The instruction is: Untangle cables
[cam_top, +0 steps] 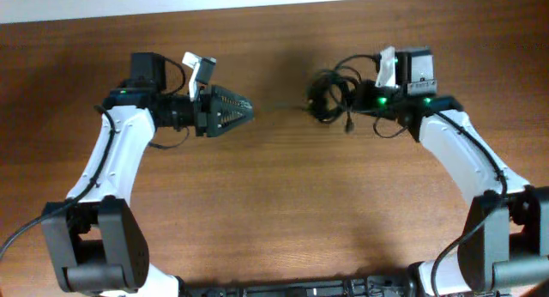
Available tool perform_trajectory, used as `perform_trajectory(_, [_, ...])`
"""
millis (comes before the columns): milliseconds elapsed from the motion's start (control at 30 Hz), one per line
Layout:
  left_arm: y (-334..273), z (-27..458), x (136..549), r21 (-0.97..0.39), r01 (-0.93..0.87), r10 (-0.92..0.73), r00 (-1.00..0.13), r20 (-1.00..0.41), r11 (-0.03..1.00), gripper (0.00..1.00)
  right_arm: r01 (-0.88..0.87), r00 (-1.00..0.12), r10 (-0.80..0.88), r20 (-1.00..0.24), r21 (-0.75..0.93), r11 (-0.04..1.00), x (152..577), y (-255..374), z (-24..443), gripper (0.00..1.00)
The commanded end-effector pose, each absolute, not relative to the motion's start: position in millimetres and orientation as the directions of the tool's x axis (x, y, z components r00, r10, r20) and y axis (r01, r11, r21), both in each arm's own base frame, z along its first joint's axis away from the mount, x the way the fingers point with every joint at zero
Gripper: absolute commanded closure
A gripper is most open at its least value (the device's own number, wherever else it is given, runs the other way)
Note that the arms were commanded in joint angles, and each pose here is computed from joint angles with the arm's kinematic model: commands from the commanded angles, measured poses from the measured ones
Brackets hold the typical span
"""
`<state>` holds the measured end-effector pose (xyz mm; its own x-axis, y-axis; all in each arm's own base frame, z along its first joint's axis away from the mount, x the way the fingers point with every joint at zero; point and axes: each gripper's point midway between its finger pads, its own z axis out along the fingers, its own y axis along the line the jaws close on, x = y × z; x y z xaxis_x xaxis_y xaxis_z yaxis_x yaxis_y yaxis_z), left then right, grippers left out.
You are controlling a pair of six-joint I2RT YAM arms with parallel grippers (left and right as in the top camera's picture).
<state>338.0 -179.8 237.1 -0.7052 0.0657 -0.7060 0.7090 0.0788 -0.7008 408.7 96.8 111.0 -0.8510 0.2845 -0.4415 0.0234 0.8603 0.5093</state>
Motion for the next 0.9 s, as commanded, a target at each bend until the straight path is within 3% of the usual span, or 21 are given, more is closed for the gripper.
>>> perform_trajectory(0, [-172,238,343,-0.660,0.738,0.077,-0.673,-0.736,0.139,0.01,-0.033,-0.871,0.249,-0.423,0.558,0.829,397,117,122,0.96])
perform_trajectory(33, [-173,238,343,-0.666,0.733,0.077,-0.679,-0.730,0.138,0.01,-0.066,-0.877,0.239,-0.416,0.598,0.799,394,126,131,0.96])
perform_trajectory(100, [-187,227,340,-0.717,0.674,0.122,-0.738,-0.664,0.177,0.01,0.095,-0.870,0.396,-0.292,0.689,0.718,390,131,144,0.96])
perform_trajectory(133, [-191,207,348,-0.729,0.612,0.158,-0.788,-0.595,0.307,0.01,0.100,-0.875,0.405,-0.267,0.717,0.690,388,136,149,0.96])
perform_trajectory(167, [-189,177,364,-0.677,0.524,0.170,-0.838,-0.519,0.517,0.01,0.091,-0.889,0.389,-0.242,0.739,0.668,383,141,152,0.96])
perform_trajectory(200, [-188,161,376,-0.597,0.491,0.174,-0.843,-0.508,0.635,0.01,0.096,-0.897,0.381,-0.226,0.740,0.666,379,142,150,0.96])
perform_trajectory(233, [-190,157,380,-0.550,0.499,0.190,-0.831,-0.522,0.669,0.01,0.053,-0.910,0.340,-0.238,0.746,0.664,375,147,152,0.96])
perform_trajectory(367, [-228,150,386,-0.337,0.610,0.327,-0.722,-0.610,0.717,0.01,-0.034,-0.949,0.246,-0.200,0.835,0.549,358,169,171,0.96])
perform_trajectory(467, [-256,149,366,-0.245,0.759,0.479,-0.590,-0.650,0.603,0.01,-0.040,-0.957,0.228,-0.181,0.856,0.515,354,174,176,0.96])
perform_trajectory(667, [-258,148,366,-0.230,0.764,0.488,-0.581,-0.652,0.602,0.16,-0.035,-0.972,0.193,-0.131,0.899,0.437,344,183,187,0.96])
perform_trajectory(767, [-254,145,372,-0.197,0.753,0.492,-0.580,-0.649,0.628,0.27,-0.037,-0.974,0.186,-0.127,0.904,0.426,342,184,188,0.96])
perform_trajectory(833, [-256,142,371,-0.209,0.757,0.493,-0.583,-0.646,0.620,0.45,-0.040,-0.976,0.178,-0.124,0.909,0.414,341,186,190,0.96])
perform_trajectory(867, [-260,141,369,-0.223,0.762,0.494,-0.583,-0.645,0.608,0.46,-0.040,-0.976,0.178,-0.124,0.910,0.413,341,186,190,0.96])
